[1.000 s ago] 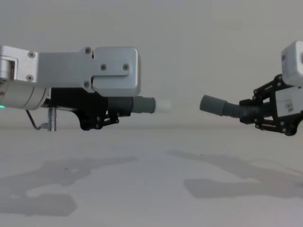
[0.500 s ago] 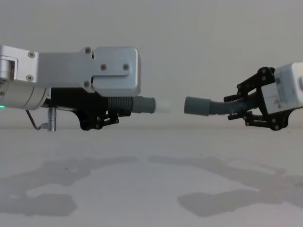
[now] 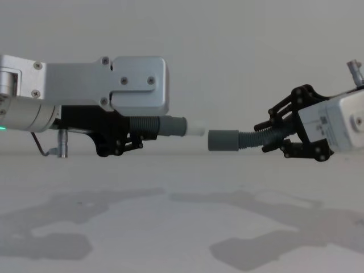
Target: Use both hands to pick up one end of the pipe from the table, align the ends, and insert them.
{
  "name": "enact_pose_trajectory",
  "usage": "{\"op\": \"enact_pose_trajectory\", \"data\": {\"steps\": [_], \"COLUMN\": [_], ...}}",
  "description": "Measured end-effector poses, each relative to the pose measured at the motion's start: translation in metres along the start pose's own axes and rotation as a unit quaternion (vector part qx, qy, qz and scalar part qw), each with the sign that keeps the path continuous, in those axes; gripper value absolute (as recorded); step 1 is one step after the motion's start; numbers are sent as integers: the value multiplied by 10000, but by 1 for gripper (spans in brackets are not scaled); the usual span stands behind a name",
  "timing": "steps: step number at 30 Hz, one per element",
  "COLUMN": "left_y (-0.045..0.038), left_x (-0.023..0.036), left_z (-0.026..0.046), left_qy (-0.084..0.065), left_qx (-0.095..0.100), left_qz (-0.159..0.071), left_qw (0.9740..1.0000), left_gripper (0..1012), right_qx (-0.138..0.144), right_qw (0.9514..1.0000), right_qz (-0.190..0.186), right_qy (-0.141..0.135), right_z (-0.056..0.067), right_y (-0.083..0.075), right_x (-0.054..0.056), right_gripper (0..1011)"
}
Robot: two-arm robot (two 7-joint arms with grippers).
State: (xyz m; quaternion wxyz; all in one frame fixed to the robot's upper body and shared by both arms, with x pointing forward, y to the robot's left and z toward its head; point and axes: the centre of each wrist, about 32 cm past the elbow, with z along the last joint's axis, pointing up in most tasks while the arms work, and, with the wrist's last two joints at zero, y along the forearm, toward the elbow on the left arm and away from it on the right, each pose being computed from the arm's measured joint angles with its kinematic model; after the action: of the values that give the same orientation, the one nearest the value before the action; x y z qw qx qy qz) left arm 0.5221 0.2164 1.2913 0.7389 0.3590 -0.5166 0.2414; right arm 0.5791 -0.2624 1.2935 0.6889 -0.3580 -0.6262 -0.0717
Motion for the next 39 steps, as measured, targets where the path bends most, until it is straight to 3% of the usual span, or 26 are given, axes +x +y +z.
{"op": "enact_pose_trajectory", "data": {"steps": [21,39], "left_y": [0,0], "left_x": [0,0], "left_z": [0,0], "left_qy": [0,0], "left_qx": [0,1], "left_qz": [0,0], "left_qw": [10000,10000], "left_gripper": [320,320], "right_qx": [-139,-31], "right_qw": [9998,10000], "right_qz": [82,61], "right_qy": [-79,-61], "right_z": [-24,29], "right_y": [24,29], "right_x": [106,183], "right_gripper": [290,291]}}
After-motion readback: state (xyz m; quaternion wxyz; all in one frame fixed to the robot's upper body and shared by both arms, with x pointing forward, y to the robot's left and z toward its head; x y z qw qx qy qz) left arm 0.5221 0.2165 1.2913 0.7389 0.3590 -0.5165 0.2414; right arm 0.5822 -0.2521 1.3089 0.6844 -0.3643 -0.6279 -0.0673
